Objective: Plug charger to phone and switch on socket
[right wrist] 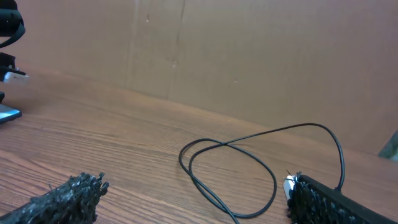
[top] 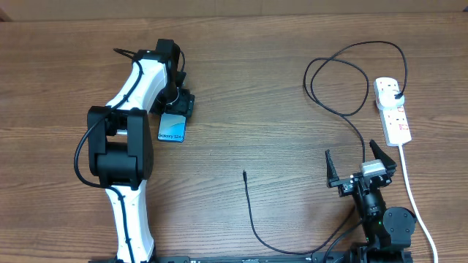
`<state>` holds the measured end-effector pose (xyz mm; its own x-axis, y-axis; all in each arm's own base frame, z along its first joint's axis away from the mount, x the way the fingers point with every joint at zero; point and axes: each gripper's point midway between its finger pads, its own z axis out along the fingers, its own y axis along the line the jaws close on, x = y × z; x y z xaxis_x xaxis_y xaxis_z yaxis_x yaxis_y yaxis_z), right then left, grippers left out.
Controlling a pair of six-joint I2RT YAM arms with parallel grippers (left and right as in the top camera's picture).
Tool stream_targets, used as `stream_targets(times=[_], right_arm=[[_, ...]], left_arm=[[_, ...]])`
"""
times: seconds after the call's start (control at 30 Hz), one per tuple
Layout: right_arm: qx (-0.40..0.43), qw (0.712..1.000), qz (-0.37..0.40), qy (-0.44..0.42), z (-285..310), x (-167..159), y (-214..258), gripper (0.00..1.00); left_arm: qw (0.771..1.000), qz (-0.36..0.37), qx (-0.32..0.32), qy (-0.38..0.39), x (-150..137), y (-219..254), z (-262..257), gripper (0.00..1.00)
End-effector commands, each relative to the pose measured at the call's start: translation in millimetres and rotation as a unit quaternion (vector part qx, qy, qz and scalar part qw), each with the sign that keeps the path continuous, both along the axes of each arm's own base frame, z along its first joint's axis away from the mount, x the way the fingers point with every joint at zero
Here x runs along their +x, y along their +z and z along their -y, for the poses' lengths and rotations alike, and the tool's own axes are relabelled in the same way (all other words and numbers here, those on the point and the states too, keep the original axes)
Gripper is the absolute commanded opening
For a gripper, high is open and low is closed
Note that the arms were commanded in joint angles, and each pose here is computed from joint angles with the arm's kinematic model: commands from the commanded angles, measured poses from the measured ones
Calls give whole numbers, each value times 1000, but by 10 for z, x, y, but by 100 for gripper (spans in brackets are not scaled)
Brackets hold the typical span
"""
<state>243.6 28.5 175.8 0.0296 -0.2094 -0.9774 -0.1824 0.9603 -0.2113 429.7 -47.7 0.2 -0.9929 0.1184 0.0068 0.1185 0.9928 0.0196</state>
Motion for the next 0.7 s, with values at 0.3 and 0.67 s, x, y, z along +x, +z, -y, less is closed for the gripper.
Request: stream_targets(times=[0.3,0.67], right_arm=[[0,1000,2,-2,5,2,-16,100],[0,1000,2,-2,5,2,-16,100]], left_arm=[[999,-35,7,-14,-124,-254,26,75],[999,-35,7,-14,-124,-254,26,68]])
